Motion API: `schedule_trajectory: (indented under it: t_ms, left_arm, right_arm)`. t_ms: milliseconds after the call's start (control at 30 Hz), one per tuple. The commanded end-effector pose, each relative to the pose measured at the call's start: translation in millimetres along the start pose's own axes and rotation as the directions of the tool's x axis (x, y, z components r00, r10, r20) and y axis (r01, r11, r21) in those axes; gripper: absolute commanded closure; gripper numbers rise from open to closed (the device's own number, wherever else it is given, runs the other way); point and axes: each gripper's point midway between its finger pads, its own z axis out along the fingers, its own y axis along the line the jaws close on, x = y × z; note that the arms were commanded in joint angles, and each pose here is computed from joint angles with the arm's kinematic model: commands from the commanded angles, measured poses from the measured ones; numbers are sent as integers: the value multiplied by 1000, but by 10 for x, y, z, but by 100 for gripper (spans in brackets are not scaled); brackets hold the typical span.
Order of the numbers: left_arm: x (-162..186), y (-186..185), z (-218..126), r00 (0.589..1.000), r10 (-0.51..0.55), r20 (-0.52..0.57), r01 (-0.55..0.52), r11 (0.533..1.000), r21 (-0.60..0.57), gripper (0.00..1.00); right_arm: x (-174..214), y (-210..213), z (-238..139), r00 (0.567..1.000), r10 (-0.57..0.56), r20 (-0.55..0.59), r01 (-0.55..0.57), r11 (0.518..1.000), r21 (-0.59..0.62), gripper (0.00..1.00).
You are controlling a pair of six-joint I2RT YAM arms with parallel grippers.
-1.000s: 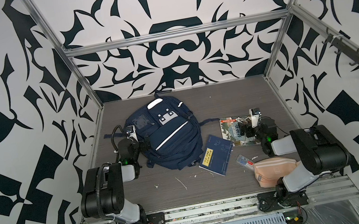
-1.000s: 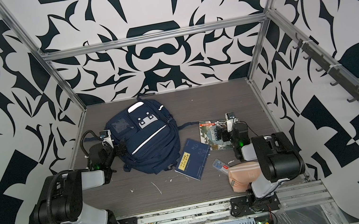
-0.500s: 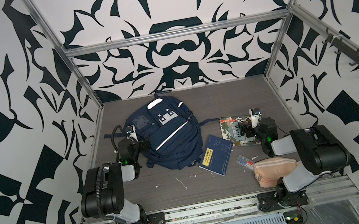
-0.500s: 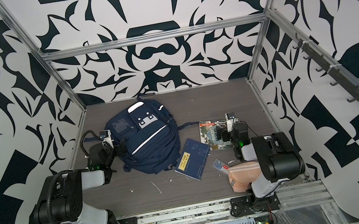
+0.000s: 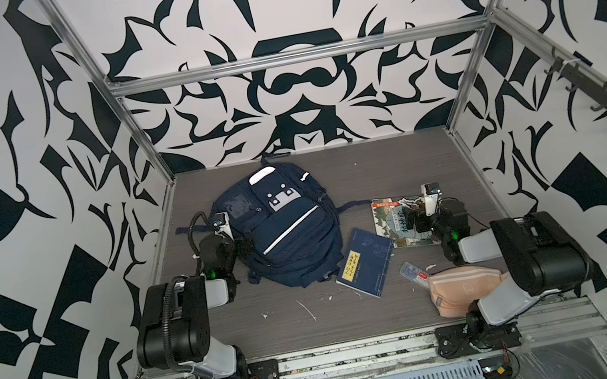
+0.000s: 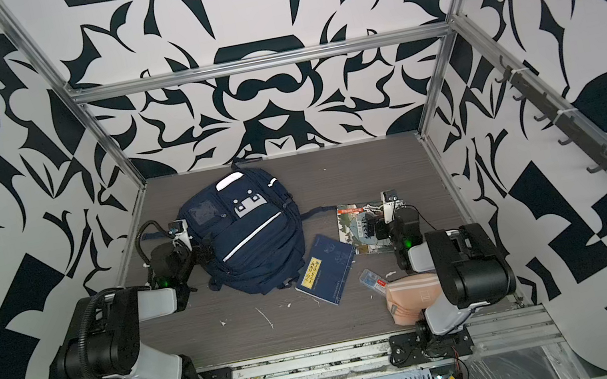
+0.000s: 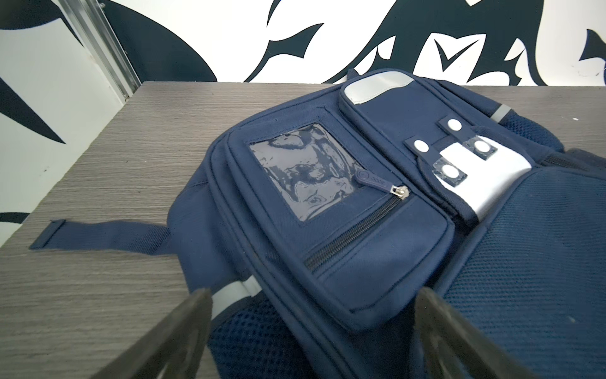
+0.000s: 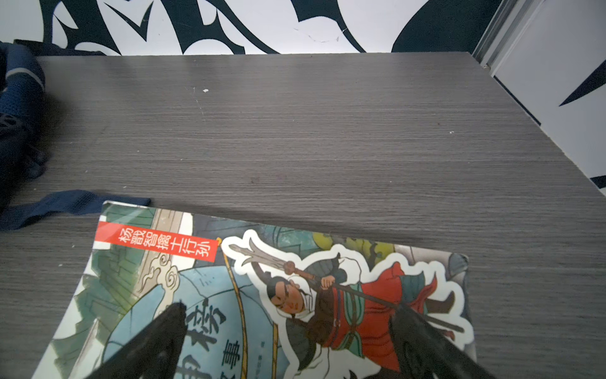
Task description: Pack the student bag
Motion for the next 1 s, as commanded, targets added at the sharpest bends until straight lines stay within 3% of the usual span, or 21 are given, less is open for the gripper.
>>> schedule_trajectory:
  t_ms: [0,333,433,500,567,667,733,833,900,967]
  left_arm:
    - [71,-25,-13,1000,0,-16,0,1000,12,1]
    - [76,-28,-12,1000,1,-17,-1,1000,13,1]
    - [48,-22,-25,1000,8,-3,-8,1000,9,1]
    - [-84,40,-135,1000,-11,24,12,999,-33,1]
    - [-207,46,-237,999,-14,-29,13,999,-44,1]
    - [-484,-9,-380,999,9,50,-8,1000,-22,1]
    - [-517,22,-408,1000,1,14,0,999,-41,1]
    - [-602,36,-435,998,-50,-38,48,997,-53,1]
    - [-697,0,-487,988,-129,-87,125,991,-46,1]
    - [-791,-7,-575,958,-246,-148,237,968,-76,1]
  right_arm:
    - [-168,13,0,999,-16,51,16,1000,1,0]
    - [-158,5,4,999,-15,46,15,1000,7,0]
    - [-183,-115,-26,998,10,64,-15,997,81,0]
    - [-329,-104,-186,992,3,123,-13,997,82,0]
    - [-516,-116,-341,994,3,108,-14,995,97,0]
    - [-910,7,-598,974,25,223,-34,999,33,0]
    - [-1021,18,-658,976,32,217,-39,999,30,0]
    - [-1120,-26,-699,973,76,219,-89,995,49,0]
    - [-1261,-13,-737,963,144,229,-155,987,29,0]
    - [-1334,22,-740,960,232,159,-238,971,24,0]
